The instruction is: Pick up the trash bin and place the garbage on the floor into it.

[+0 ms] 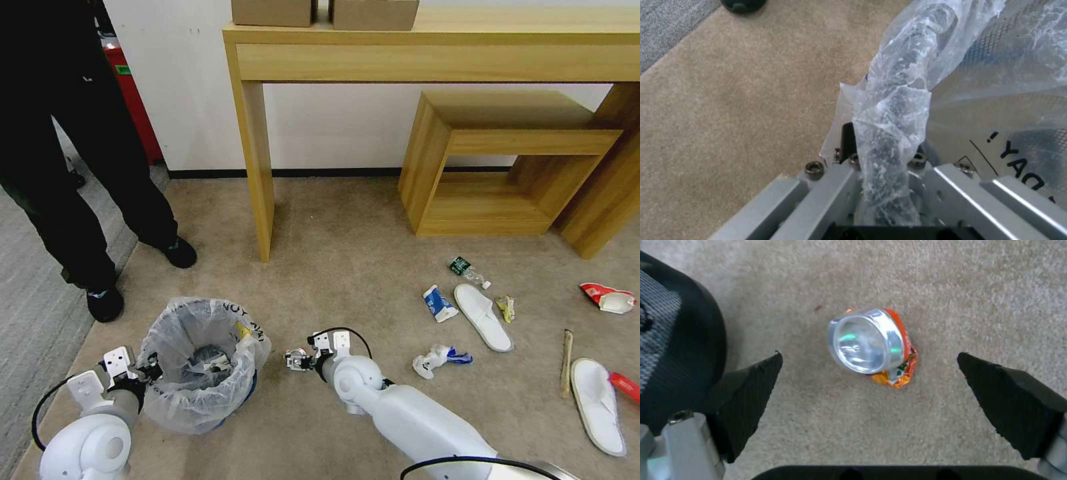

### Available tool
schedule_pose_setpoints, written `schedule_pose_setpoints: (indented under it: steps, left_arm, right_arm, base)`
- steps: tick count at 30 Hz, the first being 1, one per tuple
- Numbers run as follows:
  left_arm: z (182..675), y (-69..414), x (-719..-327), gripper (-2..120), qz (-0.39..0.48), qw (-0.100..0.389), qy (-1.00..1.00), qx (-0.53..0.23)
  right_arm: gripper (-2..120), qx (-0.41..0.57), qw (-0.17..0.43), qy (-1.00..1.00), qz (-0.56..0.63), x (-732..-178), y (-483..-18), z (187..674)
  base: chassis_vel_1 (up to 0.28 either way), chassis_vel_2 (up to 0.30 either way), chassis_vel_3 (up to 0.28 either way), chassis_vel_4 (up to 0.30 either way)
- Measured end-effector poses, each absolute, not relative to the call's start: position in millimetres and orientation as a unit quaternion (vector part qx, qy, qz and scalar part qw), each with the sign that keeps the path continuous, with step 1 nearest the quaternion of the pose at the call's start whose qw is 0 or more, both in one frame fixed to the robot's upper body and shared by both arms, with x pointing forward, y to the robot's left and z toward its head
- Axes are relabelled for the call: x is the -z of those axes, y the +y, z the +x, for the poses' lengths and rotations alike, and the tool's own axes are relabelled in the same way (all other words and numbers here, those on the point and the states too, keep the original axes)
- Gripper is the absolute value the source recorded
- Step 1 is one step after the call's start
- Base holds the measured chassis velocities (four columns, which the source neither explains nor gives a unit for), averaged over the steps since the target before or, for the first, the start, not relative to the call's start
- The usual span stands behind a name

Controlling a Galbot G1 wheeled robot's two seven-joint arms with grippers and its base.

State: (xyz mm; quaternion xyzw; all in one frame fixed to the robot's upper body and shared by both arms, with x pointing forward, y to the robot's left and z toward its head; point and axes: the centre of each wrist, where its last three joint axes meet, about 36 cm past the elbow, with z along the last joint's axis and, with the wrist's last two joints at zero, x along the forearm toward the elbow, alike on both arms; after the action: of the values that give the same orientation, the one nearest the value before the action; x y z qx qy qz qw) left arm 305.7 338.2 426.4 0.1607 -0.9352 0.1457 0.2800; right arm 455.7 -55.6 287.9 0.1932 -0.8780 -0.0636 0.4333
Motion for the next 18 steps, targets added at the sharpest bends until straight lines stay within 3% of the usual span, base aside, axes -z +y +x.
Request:
schedule_pose_setpoints:
  steps: [15, 18]
  left_arm:
    - [301, 335, -429, 1, 0.162, 0.271, -0.937, -0.151]
    - [300, 334, -429, 1, 0.162, 0.27, -0.937, -0.154]
  right_arm:
    - [100, 0.036, 0.44, -0.877, 0.188, -257, -37, 466]
    - [93, 0.026, 0.438, -0.879, 0.189, -245, -32, 467]
  base:
    - [0.0, 0.0, 0.0, 0.0]
    - [0.0, 0.0, 0.0, 0.0]
